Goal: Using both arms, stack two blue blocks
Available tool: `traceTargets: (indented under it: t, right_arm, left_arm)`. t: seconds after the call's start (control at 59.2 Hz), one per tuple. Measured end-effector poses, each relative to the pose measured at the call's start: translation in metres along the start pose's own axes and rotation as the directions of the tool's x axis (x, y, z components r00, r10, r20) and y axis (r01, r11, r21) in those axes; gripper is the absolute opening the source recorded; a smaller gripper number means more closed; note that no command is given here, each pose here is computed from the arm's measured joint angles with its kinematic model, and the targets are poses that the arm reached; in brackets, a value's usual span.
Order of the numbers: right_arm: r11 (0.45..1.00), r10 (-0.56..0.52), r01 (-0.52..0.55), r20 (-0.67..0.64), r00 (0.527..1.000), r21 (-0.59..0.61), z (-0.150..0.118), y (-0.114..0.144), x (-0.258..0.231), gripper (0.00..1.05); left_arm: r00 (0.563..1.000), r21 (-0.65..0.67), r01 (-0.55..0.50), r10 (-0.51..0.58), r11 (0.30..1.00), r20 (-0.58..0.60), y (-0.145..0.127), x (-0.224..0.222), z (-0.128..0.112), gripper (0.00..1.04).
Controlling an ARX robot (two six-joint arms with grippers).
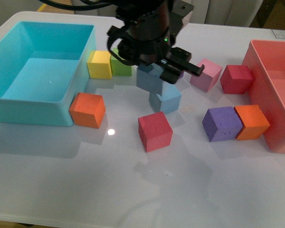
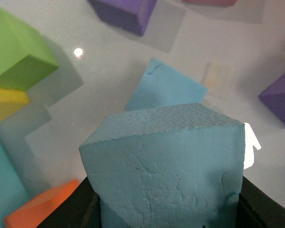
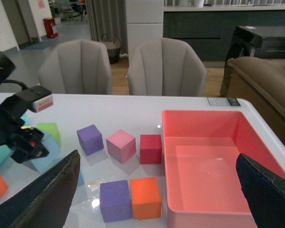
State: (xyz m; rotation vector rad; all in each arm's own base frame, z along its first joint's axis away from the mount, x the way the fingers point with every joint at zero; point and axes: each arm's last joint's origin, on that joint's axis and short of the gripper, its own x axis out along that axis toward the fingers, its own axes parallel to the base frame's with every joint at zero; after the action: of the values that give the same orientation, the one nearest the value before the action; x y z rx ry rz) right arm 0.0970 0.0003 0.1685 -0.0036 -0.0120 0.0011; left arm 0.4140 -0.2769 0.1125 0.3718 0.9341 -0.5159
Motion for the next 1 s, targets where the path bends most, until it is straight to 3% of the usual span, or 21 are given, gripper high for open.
traceTargets:
  t: [0.304,0.996]
  right_arm:
    - [1.000,0.000,0.000,0.000,1.000,0.000,0.000,0.000,0.000,0.96]
    - [1.000,0.000,0.000,0.000,1.000,0.000,0.000,0.000,0.000,0.96]
  left_arm:
    - [1.000,0.049,0.016,-0.015,0.999,-0.009,-0.015,0.022,0.014,0.48]
    - [0.998,0.030,0.002,-0.001,1.000,-0.060,0.005,0.058,0.013,0.46]
